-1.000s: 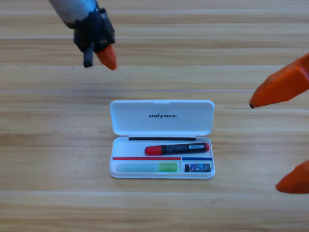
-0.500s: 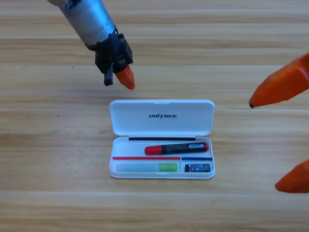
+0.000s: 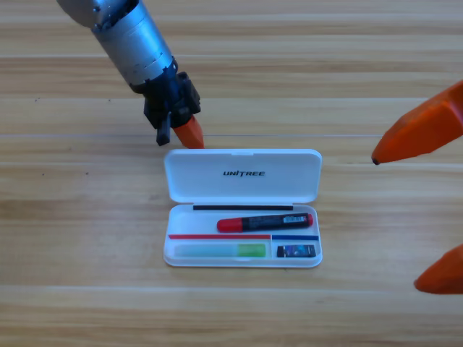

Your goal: Clean up eraser and pencils

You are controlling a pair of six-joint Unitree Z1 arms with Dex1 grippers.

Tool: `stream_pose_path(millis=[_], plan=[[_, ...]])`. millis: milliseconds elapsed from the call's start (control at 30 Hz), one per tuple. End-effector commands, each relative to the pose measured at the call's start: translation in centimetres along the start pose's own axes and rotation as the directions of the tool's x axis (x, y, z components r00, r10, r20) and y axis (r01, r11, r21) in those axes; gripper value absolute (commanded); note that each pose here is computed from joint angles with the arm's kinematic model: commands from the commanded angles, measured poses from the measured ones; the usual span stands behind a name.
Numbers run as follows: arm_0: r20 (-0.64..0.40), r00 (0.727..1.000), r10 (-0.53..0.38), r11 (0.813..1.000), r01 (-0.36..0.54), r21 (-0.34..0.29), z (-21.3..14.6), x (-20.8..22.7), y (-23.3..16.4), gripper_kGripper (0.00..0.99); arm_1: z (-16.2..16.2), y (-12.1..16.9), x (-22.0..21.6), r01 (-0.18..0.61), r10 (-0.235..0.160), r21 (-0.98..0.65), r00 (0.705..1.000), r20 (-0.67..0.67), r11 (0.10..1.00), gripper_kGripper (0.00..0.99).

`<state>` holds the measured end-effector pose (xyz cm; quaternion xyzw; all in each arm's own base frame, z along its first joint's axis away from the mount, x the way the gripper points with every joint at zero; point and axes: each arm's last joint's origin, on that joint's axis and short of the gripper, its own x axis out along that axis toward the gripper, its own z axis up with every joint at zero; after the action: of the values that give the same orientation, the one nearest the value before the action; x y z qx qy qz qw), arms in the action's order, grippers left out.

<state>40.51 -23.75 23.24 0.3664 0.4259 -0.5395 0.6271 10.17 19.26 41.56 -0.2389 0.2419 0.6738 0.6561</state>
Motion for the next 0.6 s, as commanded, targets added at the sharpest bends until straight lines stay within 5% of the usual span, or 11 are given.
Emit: stream_pose_path(millis=[33,600], plan=[[-0.009,0.998,-0.058,0.997,0.057,-0.051,-1.6,1.9,0.5,0.0,-0.8,-0.8,2.2,-0.034,0.035,0.03,0.998,-0.052,0.999,0.946],[0.03,0.995,-0.092,0.995,0.093,-0.039,-1.2,-0.8,-2.5,0.0,-0.8,-0.9,2.4,-0.037,0.038,0.035,0.998,-0.055,0.999,0.946]])
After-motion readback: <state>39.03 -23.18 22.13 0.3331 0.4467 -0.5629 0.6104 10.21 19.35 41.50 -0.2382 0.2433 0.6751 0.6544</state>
